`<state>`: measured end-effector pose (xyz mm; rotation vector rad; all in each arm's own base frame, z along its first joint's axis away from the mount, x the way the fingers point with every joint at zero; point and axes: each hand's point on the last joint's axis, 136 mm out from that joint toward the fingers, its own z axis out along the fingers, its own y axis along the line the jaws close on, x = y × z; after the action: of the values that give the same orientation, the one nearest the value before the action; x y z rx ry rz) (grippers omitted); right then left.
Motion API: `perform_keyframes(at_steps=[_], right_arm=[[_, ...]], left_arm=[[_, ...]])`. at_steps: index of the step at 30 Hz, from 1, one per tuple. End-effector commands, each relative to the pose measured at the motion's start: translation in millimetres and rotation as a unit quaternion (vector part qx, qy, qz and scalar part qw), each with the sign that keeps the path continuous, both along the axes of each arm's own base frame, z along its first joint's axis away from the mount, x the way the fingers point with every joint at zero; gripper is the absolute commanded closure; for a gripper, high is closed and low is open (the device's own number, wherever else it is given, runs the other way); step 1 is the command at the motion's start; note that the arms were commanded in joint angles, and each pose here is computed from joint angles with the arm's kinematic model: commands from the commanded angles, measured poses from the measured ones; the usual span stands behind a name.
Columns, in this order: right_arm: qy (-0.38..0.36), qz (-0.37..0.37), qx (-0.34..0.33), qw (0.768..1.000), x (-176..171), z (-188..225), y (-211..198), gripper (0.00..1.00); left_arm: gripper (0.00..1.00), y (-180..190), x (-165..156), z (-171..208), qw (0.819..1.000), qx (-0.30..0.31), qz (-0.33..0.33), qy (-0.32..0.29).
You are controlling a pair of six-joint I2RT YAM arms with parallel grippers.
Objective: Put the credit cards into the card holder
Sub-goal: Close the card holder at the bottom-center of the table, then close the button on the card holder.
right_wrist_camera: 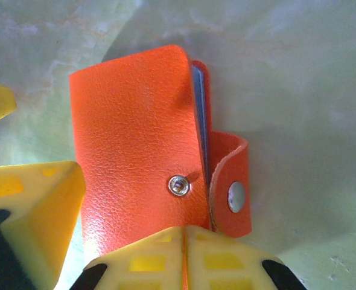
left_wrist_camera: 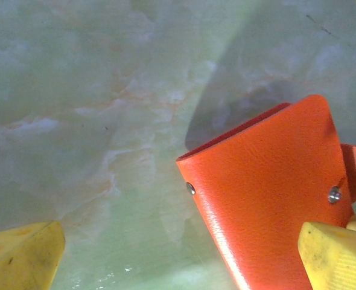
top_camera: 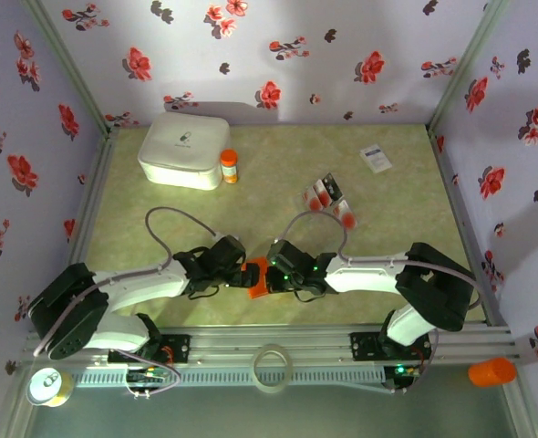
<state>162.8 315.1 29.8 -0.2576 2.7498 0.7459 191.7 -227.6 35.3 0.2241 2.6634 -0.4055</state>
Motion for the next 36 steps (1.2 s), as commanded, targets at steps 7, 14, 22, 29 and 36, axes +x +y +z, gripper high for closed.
perform_keyframes(at_steps=[7,14,22,29,36], right_arm=[[0.004,-0.007,0.002,1.0,-0.3,2.5,-4.4,0.89],[-0.031,-0.039,-0.012,0.999,18.8,33.0,-33.4,0.84],[-0.024,-0.042,-0.026,0.998,26.5,35.9,-50.7,0.67],[-0.004,-0.008,-0.039,0.999,25.7,28.2,-37.3,0.61],[0.003,0.013,-0.052,0.999,29.6,24.2,-26.8,0.6]], left_arm=[[0.0,5.0,2.0,-7.3,0.998,0.055,-0.018,-0.014],[0.0,14.3,-4.2,-14.4,0.993,0.114,-0.029,-0.003],[0.0,18.1,-6.7,-17.7,0.99,0.139,-0.03,-0.002],[0.0,19.9,-8.2,-20.1,0.989,0.146,-0.031,-0.002],[0.0,20.7,-8.9,-21.7,0.989,0.145,-0.03,-0.002]])
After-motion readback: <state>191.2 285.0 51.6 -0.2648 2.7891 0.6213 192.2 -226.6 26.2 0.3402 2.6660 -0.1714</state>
